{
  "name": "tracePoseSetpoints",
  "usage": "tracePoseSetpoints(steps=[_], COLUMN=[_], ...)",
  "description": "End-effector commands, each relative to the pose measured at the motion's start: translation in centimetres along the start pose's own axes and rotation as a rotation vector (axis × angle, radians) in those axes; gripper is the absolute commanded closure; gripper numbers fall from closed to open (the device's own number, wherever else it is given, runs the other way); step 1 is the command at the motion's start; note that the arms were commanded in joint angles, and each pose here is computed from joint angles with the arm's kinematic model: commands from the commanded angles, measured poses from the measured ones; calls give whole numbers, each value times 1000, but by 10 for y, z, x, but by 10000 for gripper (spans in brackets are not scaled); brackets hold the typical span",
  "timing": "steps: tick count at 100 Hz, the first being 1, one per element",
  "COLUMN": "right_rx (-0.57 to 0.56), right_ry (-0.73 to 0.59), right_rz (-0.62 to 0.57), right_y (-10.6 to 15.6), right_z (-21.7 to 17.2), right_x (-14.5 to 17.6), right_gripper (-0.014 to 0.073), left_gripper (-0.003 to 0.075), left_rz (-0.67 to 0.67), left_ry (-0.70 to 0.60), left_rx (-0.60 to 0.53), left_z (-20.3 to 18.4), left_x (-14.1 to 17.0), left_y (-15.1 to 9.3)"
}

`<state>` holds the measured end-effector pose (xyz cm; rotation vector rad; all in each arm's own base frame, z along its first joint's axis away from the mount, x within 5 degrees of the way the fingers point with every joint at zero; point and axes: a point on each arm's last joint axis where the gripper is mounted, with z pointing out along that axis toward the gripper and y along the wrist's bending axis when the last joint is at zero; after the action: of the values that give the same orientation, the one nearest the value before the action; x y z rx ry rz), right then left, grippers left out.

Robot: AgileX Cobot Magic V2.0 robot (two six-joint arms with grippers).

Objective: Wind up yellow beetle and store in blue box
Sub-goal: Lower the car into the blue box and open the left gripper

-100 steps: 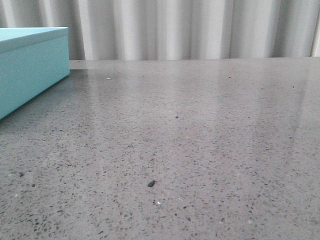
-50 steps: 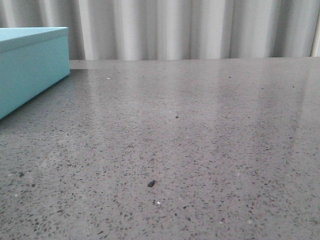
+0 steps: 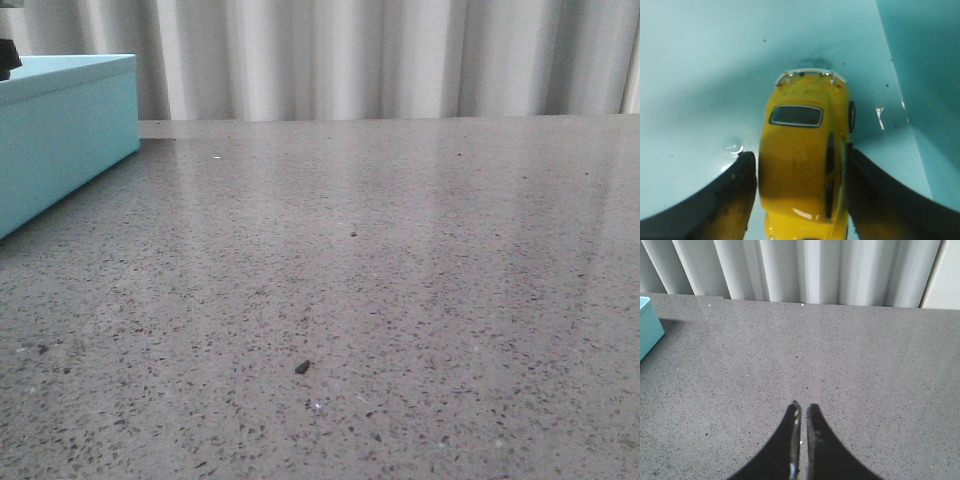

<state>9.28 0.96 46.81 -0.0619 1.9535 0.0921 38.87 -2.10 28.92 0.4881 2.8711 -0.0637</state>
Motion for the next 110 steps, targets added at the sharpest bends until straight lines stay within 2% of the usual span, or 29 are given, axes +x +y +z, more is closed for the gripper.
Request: tracePoseSetpoints(steps=[1,26,35,44,62,86,110], right_rx=[4,10,40,54,66,65,81], right_ry=[-78,-57,-69,-44,-88,-202,-262], right_rz=[-15,-18,-39,-50,-73,-102,-129], right_y=[0,-1,-4,-6,-9,-11,-14], right_z=[-4,-6,-7,-6,-3,5,3], right_x=[-10,-7,0,16,63,126,162], right_gripper=[636,636,636,636,636,636,636], left_gripper=[309,327,372,465,740,741,741], left_rz=[-9,-7,-27,-40,-65,-60,-10], left_ry=[-53,-98,-160,-213,-334,-506,-731], left_rx=[0,-15,-30,-37,-17,-25,-34], left_z=[-27,-45,-62,-81,-120,-169,-194], left_x=[2,5,8,14,30,58,103], left_y=[-4,-6,-7,-8,-13,-29,-52])
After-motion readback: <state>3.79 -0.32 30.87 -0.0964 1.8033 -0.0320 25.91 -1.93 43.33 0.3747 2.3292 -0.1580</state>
